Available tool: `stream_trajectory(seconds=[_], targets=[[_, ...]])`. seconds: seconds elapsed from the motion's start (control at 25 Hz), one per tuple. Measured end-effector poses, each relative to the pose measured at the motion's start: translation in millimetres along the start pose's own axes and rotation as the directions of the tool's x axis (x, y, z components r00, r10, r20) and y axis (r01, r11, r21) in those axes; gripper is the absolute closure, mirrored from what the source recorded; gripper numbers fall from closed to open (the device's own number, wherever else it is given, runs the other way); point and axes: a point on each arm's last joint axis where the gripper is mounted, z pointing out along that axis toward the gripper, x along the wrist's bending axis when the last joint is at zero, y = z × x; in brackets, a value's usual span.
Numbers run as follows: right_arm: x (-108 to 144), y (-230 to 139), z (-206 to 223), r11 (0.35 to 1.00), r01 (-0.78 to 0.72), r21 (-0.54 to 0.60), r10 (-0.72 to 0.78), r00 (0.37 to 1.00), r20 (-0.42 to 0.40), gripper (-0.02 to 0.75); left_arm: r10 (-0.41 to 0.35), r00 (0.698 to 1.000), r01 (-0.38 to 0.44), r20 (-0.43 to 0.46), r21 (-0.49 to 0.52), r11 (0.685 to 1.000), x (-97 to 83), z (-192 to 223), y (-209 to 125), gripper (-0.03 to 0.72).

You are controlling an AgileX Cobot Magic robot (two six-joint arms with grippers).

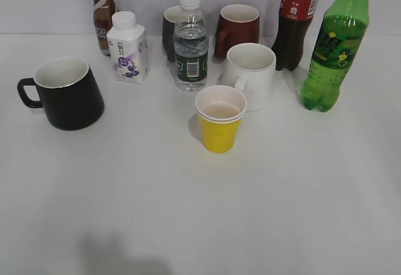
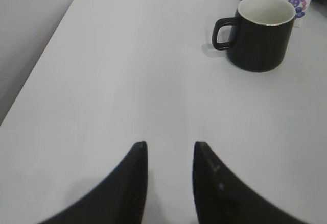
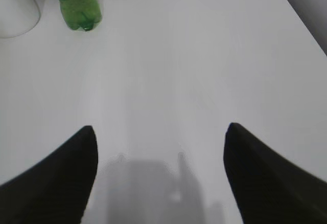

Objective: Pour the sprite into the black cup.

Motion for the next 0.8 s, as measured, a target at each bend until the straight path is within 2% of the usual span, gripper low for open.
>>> stream_trajectory(seconds=[0.8], targets=[[0.3, 0.0, 0.0, 1.0, -0.002, 0.0, 0.002, 1.0, -0.003, 0.163, 0.0, 1.0, 0.0, 0.0, 0.0, 1.0, 0.0, 0.0, 0.0, 0.449]])
